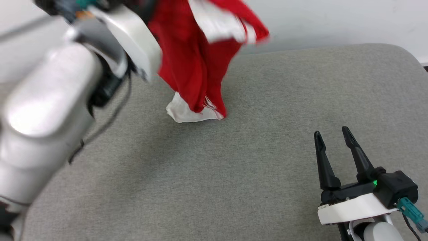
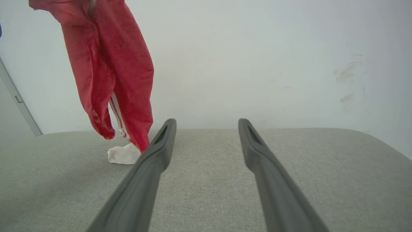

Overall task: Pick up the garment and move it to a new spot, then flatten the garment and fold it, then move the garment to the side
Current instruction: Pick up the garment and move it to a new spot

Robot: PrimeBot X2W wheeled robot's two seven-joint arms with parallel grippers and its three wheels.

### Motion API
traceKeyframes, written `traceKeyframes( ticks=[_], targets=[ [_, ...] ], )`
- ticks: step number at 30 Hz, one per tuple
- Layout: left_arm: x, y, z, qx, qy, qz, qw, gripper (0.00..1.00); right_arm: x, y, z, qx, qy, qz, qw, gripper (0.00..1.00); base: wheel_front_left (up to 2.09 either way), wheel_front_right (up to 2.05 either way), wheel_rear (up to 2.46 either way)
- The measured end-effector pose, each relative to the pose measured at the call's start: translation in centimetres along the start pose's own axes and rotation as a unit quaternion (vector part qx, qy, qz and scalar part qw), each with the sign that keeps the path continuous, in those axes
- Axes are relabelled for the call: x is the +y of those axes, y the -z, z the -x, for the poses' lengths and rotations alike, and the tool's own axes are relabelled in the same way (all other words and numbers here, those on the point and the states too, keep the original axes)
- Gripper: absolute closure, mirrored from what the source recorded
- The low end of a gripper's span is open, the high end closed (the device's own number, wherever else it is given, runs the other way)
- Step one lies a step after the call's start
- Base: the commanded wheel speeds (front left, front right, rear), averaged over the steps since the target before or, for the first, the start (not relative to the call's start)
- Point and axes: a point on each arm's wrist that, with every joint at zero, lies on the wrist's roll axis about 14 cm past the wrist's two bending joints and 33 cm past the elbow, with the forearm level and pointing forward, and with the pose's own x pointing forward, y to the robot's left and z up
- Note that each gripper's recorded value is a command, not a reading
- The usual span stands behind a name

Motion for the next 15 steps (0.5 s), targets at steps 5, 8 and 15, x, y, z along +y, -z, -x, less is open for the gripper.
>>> traceKeyframes(
  ticks=[5,8,15],
  targets=[
    [-6.7,7.7,3.7,0.104,0.076,0.034,0.991,1.00,0.3,0.4,-0.2,0.004,-0.005,-0.005,1.000,0.00,0.00,0.00,0.00],
    [-11.1,11.9,7.6,0.167,0.118,0.063,0.977,1.00,0.8,0.4,-0.4,0.003,-0.012,-0.007,1.000,0.00,0.00,0.00,0.00],
    [-22.0,16.3,16.0,0.263,0.194,0.165,0.931,1.00,2.3,0.2,-0.8,0.000,-0.035,-0.005,0.999,0.00,0.00,0.00,0.00]
  ],
)
